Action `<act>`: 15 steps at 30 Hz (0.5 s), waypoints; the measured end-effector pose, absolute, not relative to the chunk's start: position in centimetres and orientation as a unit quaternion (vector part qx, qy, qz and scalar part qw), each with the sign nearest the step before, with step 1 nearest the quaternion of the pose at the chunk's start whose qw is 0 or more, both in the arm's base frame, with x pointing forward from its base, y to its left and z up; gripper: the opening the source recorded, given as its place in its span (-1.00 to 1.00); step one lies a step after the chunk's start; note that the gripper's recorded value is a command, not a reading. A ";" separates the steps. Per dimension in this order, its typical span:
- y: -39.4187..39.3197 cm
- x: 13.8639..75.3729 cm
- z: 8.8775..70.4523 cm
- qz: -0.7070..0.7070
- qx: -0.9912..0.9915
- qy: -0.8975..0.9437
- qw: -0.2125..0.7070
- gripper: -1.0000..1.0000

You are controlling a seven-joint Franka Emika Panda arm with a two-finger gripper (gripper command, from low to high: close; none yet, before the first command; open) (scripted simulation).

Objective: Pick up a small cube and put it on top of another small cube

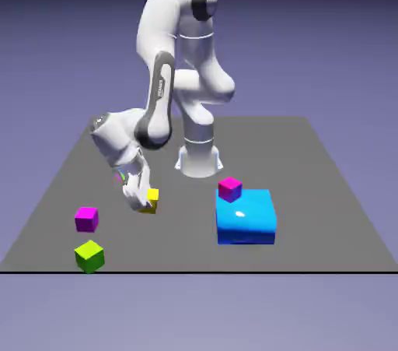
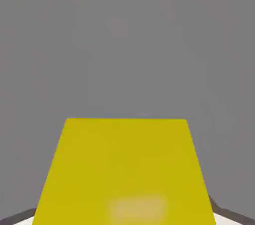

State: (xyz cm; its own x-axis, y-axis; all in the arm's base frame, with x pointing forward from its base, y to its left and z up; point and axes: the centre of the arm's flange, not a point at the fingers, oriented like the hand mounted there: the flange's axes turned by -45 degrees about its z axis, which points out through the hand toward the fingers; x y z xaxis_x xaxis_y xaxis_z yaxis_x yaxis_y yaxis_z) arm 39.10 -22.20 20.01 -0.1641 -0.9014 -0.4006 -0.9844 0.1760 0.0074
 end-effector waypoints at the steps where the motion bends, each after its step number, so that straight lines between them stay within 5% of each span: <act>1: -23.2 39.9 20.2 0.126 -0.600 0.773 0.163 -1.00; 15: -33.9 46.8 20.2 0.081 -0.269 0.918 0.280 -1.00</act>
